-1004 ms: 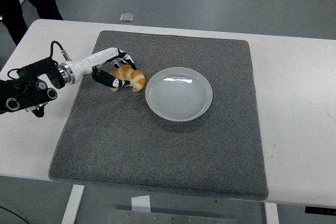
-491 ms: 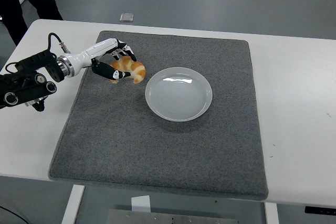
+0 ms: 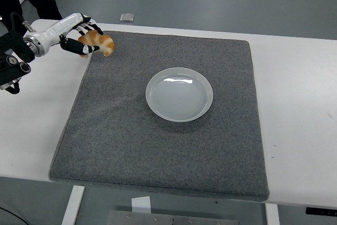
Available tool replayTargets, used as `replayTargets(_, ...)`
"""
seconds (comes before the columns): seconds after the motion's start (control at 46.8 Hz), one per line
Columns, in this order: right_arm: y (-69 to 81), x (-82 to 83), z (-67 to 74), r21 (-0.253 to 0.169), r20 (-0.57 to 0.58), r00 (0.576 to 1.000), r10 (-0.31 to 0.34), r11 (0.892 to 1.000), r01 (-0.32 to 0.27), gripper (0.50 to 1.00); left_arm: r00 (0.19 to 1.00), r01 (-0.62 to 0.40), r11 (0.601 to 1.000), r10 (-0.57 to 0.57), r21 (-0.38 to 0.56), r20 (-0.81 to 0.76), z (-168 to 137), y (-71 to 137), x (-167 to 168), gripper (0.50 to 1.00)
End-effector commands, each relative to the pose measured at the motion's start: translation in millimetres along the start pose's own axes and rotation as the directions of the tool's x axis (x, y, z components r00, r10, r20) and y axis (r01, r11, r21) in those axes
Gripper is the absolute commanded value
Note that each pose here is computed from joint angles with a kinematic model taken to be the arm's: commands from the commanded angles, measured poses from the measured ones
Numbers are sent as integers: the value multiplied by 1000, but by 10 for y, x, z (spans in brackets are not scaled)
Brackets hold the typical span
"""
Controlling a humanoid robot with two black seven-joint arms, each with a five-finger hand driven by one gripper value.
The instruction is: Place the bread on the plate
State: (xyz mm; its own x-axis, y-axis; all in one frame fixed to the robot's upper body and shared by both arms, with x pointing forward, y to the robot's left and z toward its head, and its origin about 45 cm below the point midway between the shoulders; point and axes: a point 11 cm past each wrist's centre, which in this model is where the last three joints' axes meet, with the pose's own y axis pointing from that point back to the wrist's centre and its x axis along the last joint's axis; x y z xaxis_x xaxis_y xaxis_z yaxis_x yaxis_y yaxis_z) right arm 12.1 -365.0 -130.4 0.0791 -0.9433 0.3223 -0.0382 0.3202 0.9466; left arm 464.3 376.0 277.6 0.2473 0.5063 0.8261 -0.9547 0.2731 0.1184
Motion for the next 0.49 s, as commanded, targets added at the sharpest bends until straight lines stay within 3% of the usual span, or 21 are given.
replayTargets(0.0,0,-2,4,-1,0,1000,-2,1000,2,952,999,-27,1000,27,0,18,23,-27,171,500)
replayTargets(0.192,0,-1,-6,1,2,1000,-2,1000,2,952,997,-58,997,61,-53,48,310,-136,549,500)
replayTargets(0.47,-1,4,-6,1,2,1000,0,1000,0,952,996,-45,985,58,-168,74,984,-292,1100,500)
